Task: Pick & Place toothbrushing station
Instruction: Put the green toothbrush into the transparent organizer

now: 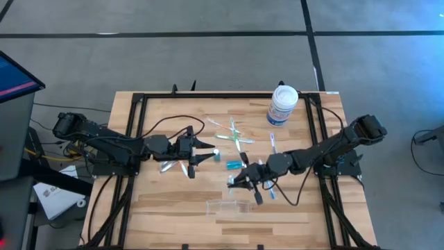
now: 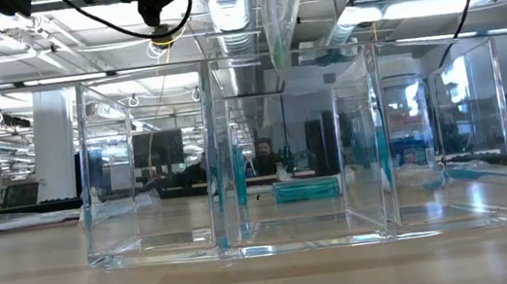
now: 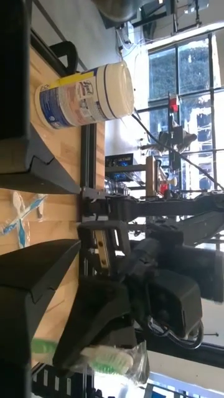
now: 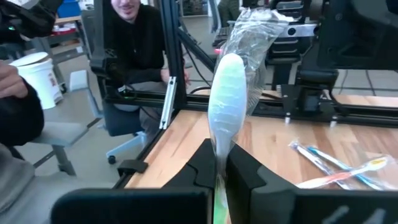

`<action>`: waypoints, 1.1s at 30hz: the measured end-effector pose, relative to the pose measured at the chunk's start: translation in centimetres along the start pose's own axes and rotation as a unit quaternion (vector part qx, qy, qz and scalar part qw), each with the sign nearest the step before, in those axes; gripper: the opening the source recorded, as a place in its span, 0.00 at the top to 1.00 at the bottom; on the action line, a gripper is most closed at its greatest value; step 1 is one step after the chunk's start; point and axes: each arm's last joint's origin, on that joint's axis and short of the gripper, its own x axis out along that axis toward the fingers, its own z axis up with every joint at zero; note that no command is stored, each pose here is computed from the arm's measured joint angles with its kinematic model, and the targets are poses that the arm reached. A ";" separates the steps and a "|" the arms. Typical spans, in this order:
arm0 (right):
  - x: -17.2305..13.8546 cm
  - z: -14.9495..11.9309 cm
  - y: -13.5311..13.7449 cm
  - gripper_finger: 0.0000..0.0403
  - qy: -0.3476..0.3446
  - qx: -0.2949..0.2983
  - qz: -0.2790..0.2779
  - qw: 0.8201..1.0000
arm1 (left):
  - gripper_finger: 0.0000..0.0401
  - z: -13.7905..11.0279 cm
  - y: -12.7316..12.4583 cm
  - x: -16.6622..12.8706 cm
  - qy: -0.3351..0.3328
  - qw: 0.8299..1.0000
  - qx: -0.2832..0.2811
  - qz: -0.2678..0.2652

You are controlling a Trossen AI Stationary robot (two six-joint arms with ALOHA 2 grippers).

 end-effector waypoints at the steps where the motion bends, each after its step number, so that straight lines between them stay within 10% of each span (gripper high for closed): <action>1: 0.0 0.0 0.2 0.99 0.000 0.000 0.000 1.000 | 0.70 0.0 0.0 0.0 0.000 1.000 0.000 0.000; 33: -3.8 -3.0 6.8 0.98 0.008 0.026 -0.075 0.997 | 0.72 -0.1 0.0 0.0 0.003 1.000 0.001 0.001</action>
